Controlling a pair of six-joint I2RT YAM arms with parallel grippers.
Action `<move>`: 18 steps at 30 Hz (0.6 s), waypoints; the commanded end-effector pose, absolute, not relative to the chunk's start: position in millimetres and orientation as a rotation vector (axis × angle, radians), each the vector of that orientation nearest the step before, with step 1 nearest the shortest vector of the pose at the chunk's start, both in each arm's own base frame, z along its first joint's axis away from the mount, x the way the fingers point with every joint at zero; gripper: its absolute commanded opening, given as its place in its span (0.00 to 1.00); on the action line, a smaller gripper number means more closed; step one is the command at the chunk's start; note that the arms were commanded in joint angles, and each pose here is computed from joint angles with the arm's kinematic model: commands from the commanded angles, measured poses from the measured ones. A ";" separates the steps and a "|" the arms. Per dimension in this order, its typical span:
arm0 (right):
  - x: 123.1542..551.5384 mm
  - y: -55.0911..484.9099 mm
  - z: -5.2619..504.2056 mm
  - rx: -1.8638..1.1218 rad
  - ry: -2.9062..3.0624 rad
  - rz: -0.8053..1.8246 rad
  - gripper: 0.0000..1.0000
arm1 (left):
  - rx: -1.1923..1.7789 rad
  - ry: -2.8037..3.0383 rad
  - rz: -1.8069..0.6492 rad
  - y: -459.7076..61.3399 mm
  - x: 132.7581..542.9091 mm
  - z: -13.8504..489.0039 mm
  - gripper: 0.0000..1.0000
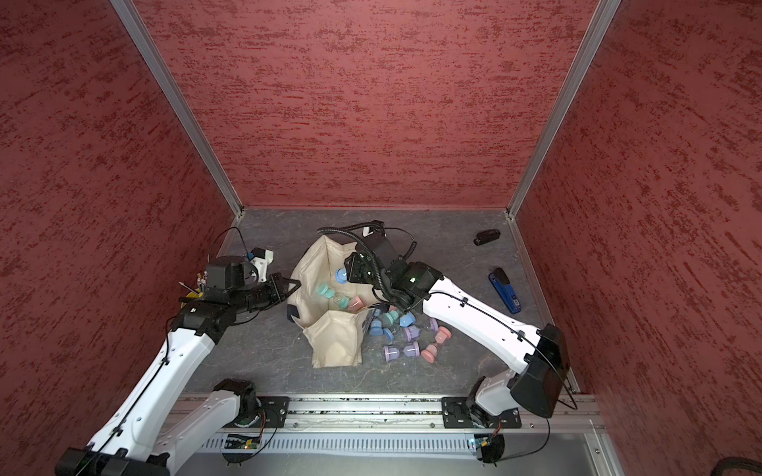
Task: Put the hourglass into the canvas bag
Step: Place the hourglass in the canvas bag.
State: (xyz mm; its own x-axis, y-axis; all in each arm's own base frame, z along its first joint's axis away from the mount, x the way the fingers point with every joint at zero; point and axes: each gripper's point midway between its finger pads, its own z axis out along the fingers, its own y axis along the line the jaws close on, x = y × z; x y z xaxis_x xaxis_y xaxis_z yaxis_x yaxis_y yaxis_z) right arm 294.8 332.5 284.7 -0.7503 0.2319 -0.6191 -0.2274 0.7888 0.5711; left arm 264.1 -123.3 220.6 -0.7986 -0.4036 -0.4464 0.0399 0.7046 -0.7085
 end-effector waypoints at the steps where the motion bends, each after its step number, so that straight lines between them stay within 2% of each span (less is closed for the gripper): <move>1: 294.7 341.0 285.1 0.009 2.278 0.873 0.00 | -0.248 2.293 -0.995 -126.7 268.2 233.4 0.00; 7: 293.7 336.0 265.5 0.035 2.332 0.822 0.00 | -0.240 2.280 -0.979 -123.8 262.5 243.6 0.00; 18: 298.9 345.4 260.3 -0.008 2.346 0.804 0.00 | -0.252 2.277 -1.008 -124.5 259.4 246.5 0.00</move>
State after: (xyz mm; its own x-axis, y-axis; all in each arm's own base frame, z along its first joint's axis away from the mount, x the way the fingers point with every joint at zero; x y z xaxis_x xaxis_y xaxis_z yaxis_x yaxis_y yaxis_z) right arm 297.9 338.1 247.0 -0.7949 0.1926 -0.5753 -0.1830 0.8279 0.5301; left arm 255.9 -122.8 229.6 -0.8034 -0.4018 -0.4394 0.0358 0.7040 -0.7093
